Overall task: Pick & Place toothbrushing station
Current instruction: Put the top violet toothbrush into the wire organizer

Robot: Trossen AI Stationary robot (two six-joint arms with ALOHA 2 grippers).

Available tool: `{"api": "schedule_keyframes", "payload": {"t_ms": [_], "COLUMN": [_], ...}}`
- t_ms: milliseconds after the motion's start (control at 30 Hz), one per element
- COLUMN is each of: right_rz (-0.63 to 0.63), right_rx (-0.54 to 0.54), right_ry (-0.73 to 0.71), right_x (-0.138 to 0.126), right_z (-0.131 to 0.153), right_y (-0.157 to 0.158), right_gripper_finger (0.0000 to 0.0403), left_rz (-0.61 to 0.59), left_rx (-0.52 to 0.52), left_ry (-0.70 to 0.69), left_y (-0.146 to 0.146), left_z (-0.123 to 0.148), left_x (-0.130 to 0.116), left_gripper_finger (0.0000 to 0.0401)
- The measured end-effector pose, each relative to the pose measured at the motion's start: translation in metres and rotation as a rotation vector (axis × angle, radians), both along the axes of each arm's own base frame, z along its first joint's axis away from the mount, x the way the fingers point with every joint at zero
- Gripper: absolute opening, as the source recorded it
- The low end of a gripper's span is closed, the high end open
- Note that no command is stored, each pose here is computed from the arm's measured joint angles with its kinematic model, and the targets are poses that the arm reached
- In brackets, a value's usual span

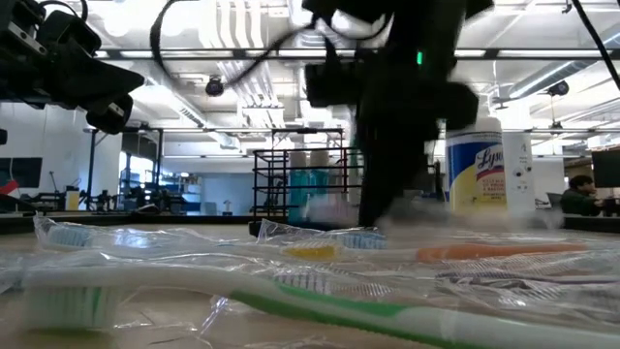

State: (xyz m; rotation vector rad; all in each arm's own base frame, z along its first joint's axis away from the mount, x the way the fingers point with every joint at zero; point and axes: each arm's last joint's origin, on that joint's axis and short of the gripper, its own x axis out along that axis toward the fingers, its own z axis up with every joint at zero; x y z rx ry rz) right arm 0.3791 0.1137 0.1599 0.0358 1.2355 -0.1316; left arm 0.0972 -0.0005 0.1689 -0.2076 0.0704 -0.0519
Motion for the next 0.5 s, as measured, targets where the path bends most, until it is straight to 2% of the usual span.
{"api": "schedule_keyframes", "payload": {"t_ms": [167, 300, 500], "right_rz": [0.009, 0.074, 0.112], "right_rx": [-0.110, -0.144, -0.221], "right_ry": [0.033, -0.088, -0.276], "right_x": [-0.011, -0.026, -0.076], "right_z": [0.040, 0.083, 0.140], "right_y": [0.001, 0.005, -0.002], "right_gripper_finger": [0.0014, 0.0013, 0.0013], "left_rz": [0.001, 0.005, 0.016], "left_rx": [0.000, 0.000, -0.002], "left_ry": [0.000, -0.001, 0.001], "left_y": [0.000, 0.000, 0.000], "left_z": [0.000, 0.000, 0.000], "left_x": [0.000, 0.000, 0.000], "left_gripper_finger": [0.0019, 0.0019, 0.0019]}}
